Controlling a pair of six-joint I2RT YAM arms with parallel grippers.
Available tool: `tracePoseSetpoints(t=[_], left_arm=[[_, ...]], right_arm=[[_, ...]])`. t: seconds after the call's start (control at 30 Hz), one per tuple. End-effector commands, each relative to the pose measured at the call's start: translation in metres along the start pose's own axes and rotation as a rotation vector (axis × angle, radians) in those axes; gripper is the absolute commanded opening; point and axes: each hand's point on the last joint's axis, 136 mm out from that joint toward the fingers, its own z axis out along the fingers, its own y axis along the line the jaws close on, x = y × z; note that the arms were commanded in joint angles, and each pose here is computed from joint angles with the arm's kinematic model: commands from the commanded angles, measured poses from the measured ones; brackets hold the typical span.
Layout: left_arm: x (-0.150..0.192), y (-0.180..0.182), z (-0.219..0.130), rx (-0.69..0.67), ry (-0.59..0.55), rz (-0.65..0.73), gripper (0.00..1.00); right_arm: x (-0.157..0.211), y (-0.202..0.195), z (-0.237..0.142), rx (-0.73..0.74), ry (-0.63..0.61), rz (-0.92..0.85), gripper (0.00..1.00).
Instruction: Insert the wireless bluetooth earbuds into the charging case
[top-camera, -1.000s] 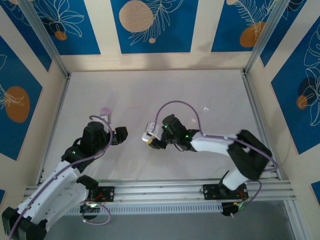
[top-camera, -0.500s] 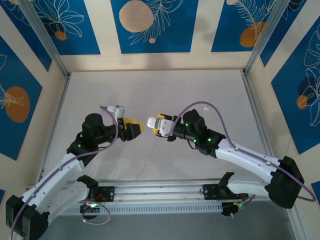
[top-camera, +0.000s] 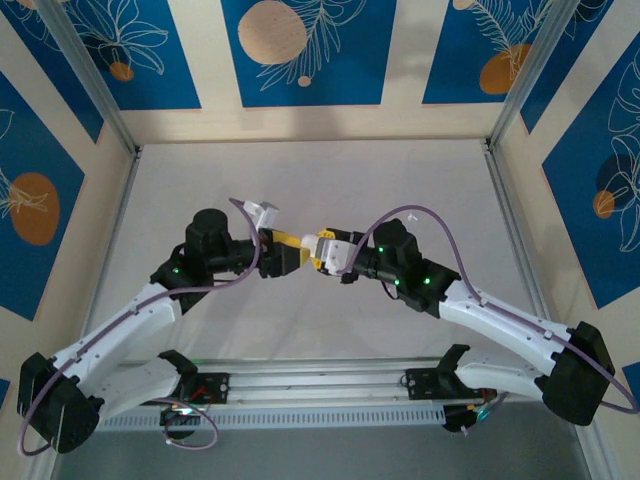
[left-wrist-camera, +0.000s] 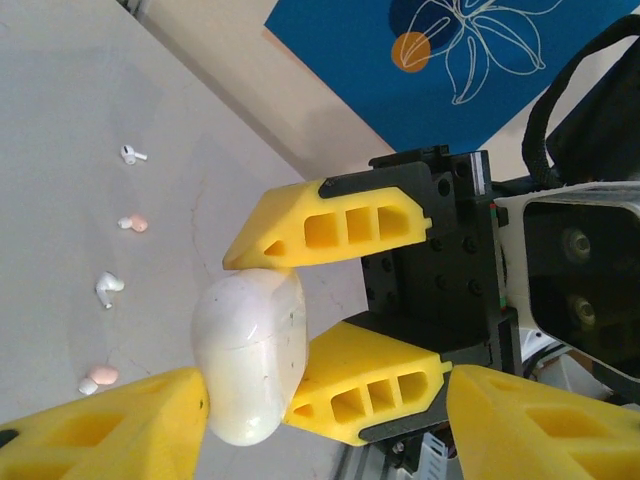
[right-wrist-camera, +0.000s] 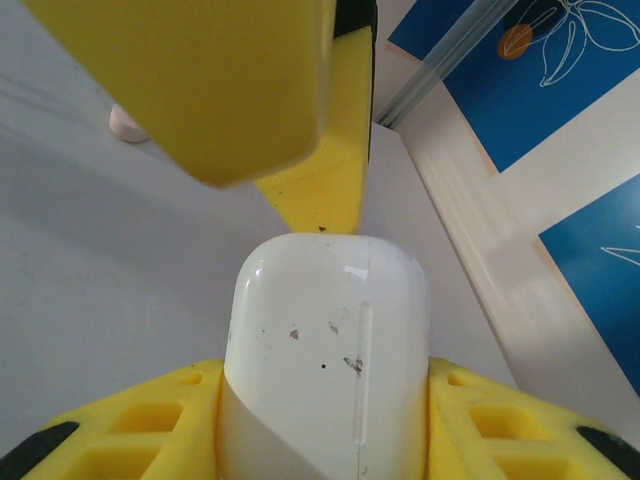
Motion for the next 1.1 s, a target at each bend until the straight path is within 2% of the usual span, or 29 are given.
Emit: tracePoseSetpoints(t=[0.0,0.2,0.3,0.47,0.77,0.93,1.07], left_arm=[[-0.003,-0.009,0.002,0.005,0.009,0.05,0.71],[-0.006,0.0,-0.005,-0.075,-0.016,0.062,0.74],[-0.007,-0.001,-0.006,-0.074,-0.024,0.065,0.72],[-0.002,-0.009,0.004,0.002,0.035,0.042,0.56],[0.0,-0.012,0.016,0.058,0.069,0.016,0.51],[0.003,-0.01,0.018,0.059,0.083,0.005,0.38],[0.002,-0.009,0.019,0.052,0.075,0.005,0.33]], right_arm=[[-0.023,-0.003,-0.007,0.001,-0.089,-0.008,0.37],[-0.015,-0.005,-0.008,0.009,-0.059,-0.011,0.37],[-0.014,-0.004,-0.008,0.001,-0.063,0.002,0.37],[-0.025,-0.002,-0.01,-0.029,-0.103,0.026,0.37],[-0.03,-0.005,-0.012,-0.006,-0.13,0.021,0.37],[-0.029,-0.008,-0.013,0.017,-0.126,-0.002,0.37],[-0.028,-0.005,-0.012,0.011,-0.119,-0.017,0.37]])
